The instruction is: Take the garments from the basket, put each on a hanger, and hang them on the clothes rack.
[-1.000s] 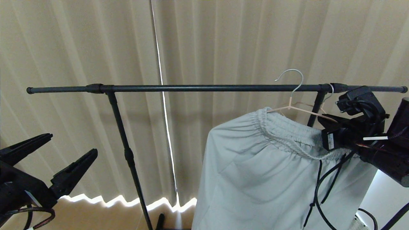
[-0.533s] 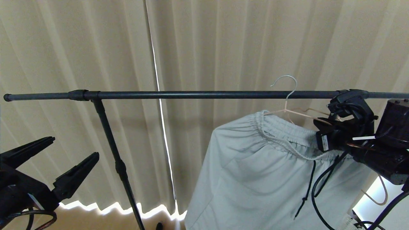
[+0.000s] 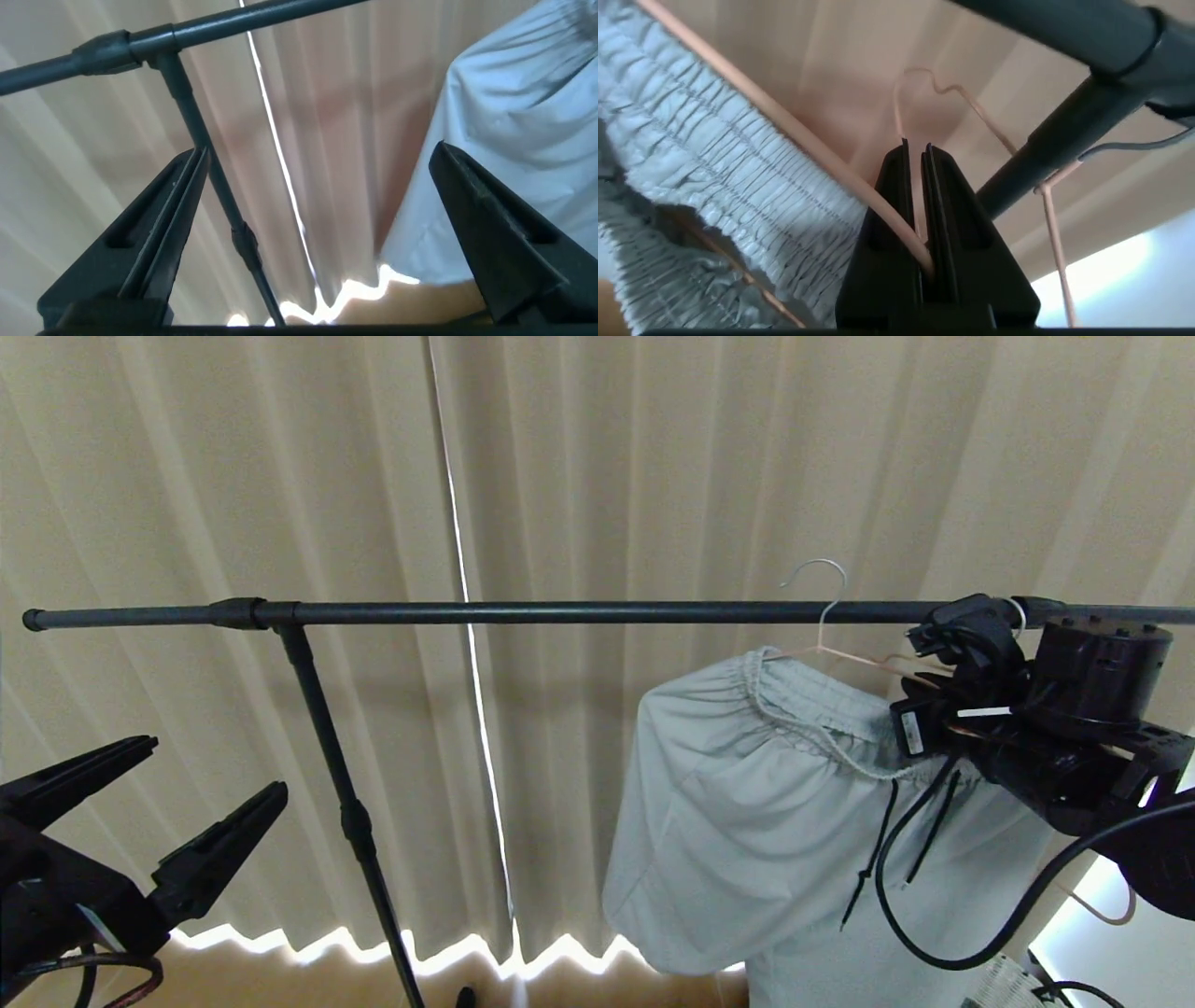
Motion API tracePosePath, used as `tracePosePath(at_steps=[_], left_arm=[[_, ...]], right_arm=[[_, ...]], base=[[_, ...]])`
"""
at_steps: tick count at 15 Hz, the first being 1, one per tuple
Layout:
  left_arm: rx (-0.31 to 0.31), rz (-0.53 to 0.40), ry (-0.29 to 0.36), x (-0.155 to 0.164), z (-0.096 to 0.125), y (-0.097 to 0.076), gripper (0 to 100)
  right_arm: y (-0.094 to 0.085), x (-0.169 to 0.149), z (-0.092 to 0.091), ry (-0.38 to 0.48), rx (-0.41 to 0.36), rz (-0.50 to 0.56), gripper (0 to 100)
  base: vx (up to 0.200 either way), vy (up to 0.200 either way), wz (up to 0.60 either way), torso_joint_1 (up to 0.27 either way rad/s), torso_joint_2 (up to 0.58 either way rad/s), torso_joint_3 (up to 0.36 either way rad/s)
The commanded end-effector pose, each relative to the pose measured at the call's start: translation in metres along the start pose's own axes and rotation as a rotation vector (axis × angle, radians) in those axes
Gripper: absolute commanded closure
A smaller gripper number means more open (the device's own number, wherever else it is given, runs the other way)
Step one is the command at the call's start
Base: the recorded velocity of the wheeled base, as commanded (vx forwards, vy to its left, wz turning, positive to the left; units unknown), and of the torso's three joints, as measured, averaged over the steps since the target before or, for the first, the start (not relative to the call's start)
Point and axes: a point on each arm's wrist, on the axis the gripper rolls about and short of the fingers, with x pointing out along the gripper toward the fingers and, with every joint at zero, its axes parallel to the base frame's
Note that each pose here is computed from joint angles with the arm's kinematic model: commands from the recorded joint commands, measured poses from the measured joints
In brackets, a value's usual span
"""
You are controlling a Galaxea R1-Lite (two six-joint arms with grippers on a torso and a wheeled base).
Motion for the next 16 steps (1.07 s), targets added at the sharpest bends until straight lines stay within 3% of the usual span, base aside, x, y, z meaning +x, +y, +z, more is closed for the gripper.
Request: tracePosePath(at_steps=[1,5,9,16], left_arm=[[0.000,-0.001,0.003,0.001,0.000,0.000,0],[0.001,-0.006,0.013,0.000,-0.003,-0.001,0],[0.001,-0.021,0.013,0.000,-0.003,-0.003,0],[0.001,-0.019,0.014,0.000,-0.004,-0.003,0]], right_arm=[[0.008,0.013,-0.005,0.031,-0.014,-0.006,100],[0.015,0.021,-0.014,0.061,-0.028,0.006,100],[0.029,0.015,-0.011,0.042,-0.037,0.052,100],[0.072,0.012,-0.006,0.000,-0.066,0.167,100]], base=[[0.000,0.000,0.00,0.000,0.00,0.000],[0.000,0.000,0.00,0.000,0.00,0.000],[0.000,0.000,0.00,0.000,0.00,0.000],[0.000,0.000,0.00,0.000,0.00,0.000]])
